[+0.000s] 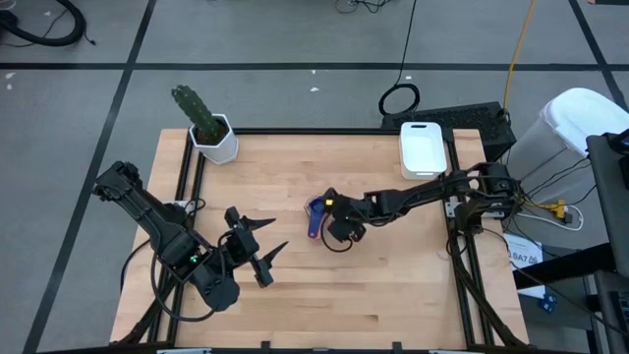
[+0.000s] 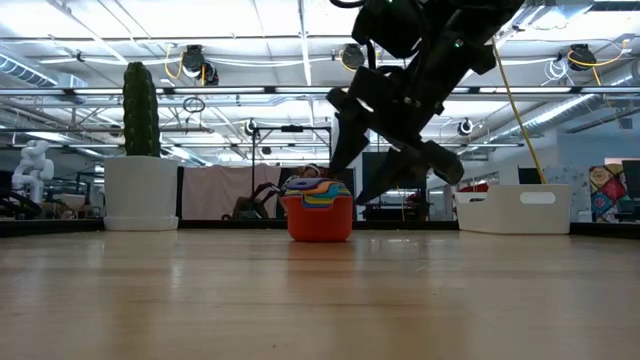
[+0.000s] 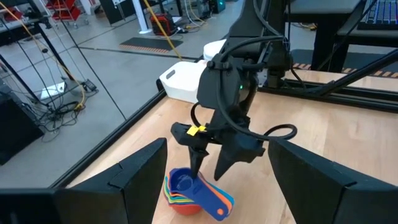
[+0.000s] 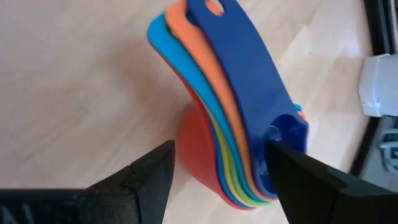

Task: Nest measuring cups in basket
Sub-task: Adjust the stacked measuring cups on the table

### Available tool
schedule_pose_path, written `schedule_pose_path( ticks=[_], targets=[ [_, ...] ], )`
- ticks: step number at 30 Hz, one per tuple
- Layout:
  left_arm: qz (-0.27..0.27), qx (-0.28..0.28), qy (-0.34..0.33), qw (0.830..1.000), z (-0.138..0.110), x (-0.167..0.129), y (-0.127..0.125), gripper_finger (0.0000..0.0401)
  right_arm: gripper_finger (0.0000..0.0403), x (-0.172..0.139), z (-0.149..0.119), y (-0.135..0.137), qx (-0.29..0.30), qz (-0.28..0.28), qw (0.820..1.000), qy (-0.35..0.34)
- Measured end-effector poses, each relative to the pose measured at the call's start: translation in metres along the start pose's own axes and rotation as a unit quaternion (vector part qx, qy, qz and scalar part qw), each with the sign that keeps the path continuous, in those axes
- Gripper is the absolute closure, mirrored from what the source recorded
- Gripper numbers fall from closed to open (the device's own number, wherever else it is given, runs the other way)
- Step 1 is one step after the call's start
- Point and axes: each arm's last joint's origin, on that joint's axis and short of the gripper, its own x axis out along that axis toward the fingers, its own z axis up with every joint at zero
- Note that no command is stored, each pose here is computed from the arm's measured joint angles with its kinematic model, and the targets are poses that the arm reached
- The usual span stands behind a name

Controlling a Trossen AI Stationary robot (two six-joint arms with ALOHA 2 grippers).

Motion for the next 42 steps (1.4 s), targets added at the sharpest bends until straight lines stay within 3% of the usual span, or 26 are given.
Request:
schedule_pose_path(
  ticks=[18, 27, 42],
  targets=[
    [-0.002, -0.001, 0.001, 1.0, 0.0, 0.0, 0.0, 0.0119, 0.0161, 0.012, -0.006, 0.002, 0.012, 0.01, 1.0, 0.007],
    [-0.002, 0.0, 0.001, 1.0, 0.0, 0.0, 0.0, 0.0119, 0.0161, 0.01, -0.011, 0.008, 0.042, 0.044, 0.997, 0.041],
    [-0.002, 0.001, 0.001, 1.0, 0.0, 0.0, 0.0, 0.0119, 0.016, 0.006, -0.007, 0.018, 0.061, 0.05, 0.993, 0.089]
  ],
)
